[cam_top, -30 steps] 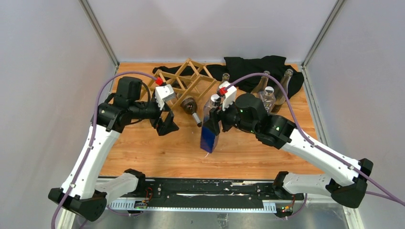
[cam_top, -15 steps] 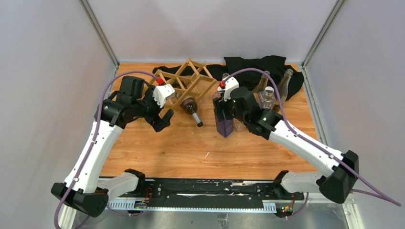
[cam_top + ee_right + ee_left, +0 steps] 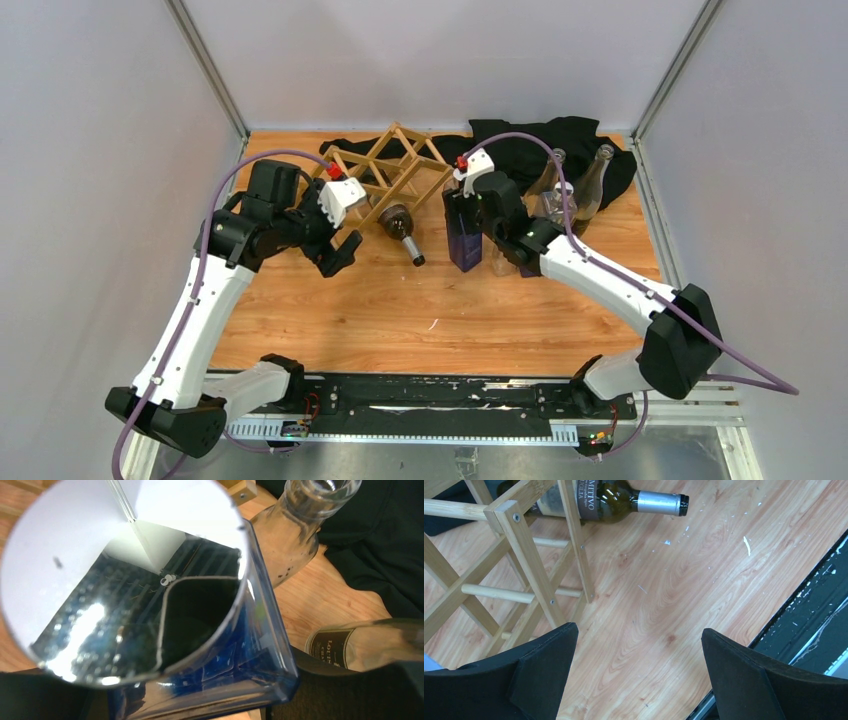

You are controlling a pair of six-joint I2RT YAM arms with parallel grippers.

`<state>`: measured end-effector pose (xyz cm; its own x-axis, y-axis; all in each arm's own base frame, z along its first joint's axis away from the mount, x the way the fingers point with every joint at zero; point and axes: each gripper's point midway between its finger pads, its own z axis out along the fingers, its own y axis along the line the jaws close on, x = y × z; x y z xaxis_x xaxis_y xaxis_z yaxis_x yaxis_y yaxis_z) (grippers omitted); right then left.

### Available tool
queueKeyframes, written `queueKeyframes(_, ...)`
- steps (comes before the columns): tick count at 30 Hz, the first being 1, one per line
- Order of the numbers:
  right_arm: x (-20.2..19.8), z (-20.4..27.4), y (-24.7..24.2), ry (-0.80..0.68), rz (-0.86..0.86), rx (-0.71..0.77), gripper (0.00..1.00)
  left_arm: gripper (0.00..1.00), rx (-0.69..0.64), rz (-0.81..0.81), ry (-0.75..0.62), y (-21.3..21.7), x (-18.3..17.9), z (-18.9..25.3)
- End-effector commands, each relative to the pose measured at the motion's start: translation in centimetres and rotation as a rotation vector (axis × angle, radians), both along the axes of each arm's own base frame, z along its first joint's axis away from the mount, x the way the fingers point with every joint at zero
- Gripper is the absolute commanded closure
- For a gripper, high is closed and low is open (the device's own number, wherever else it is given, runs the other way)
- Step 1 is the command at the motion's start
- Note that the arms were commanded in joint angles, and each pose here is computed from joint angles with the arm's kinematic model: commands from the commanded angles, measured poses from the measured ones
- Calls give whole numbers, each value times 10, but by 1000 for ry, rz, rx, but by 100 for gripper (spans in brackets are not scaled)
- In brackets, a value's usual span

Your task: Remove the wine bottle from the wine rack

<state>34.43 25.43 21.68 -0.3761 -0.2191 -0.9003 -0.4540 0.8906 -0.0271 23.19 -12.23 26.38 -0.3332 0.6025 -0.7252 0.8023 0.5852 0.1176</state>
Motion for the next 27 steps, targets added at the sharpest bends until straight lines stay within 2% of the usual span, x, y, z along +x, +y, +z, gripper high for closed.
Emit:
queueKeyframes(1,22,47,-2,-180,-67,137,80,0,2,-16,-35,2,-2,8)
queueKeyframes(3,22,46,-5,-186,-80,143,56,0,4,-21,-33,1,-2,7)
queueKeyframes(4,22,46,-6,-186,-86,145,49,0,4,-27,-34,1,-2,7)
queueKeyframes(10,24,49,-13,-185,-125,127,23,0,4,-47,-66,1,-2,8)
queueKeyframes(12,23,53,-14,-182,-127,123,11,0,3,-48,-80,1,-2,8)
queueKeyframes(27,10,140,-5,-245,-64,255,6,0,-10,-14,-92,1,4,17)
